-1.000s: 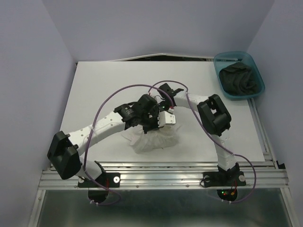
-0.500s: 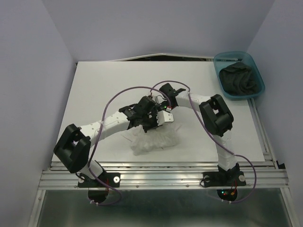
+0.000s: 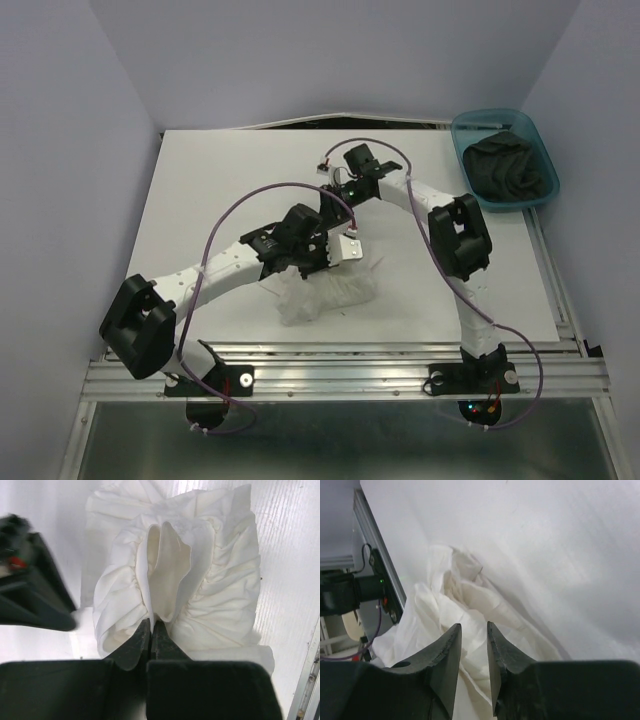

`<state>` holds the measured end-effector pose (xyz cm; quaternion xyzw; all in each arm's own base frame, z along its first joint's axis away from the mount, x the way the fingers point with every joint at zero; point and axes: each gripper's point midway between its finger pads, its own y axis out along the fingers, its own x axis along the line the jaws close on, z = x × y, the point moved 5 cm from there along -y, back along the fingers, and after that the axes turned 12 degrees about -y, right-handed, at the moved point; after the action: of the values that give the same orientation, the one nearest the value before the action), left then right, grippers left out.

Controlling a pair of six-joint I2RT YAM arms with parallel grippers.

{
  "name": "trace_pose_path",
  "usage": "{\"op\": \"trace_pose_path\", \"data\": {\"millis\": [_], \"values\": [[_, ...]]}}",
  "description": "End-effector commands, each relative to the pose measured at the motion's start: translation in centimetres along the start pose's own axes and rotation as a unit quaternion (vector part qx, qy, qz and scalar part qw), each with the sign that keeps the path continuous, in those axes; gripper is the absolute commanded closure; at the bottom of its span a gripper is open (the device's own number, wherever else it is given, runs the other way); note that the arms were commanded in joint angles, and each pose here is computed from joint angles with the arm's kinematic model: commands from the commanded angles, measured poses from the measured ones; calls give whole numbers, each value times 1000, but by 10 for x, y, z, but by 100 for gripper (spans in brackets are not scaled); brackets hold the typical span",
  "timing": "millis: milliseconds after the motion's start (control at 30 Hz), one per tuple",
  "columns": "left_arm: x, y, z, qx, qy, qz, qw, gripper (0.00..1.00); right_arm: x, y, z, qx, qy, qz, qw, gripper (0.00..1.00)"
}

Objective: Fold and stack the skirts
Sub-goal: Fold the skirt

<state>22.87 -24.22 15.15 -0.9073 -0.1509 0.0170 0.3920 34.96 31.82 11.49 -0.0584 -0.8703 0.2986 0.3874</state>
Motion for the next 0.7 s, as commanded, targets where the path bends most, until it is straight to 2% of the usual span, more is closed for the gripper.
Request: {"op": "trace_pose_path", "data": {"millis": [0,100,133,200,300,333,533,667], "values": [[-4,-11,-8,-10,18,16,1000,100,-16,-28,-44,-58,0,23,998,66],[-4,-12,-7,-6,21,20,1000,100,-30,-27,-44,-58,5,43,997,65],[-4,-13,-8,-7,23,20,1000,100,-37,-24,-40,-52,8,54,997,68],[-2,-12,-10,-9,21,17,1000,100,-47,-19,-28,-36,8,65,997,76],[10,-12,-16,-13,10,0,1000,100,-56,-10,-3,-5,27,63,998,97],[15,-9,-21,-11,10,1,1000,100,-56,-8,3,2,33,60,998,99],[49,1,-31,-11,-3,-12,1000,100,-56,4,49,39,72,23,996,99],[63,15,-24,-3,-1,-21,1000,100,-53,5,55,41,78,12,996,99]]}}
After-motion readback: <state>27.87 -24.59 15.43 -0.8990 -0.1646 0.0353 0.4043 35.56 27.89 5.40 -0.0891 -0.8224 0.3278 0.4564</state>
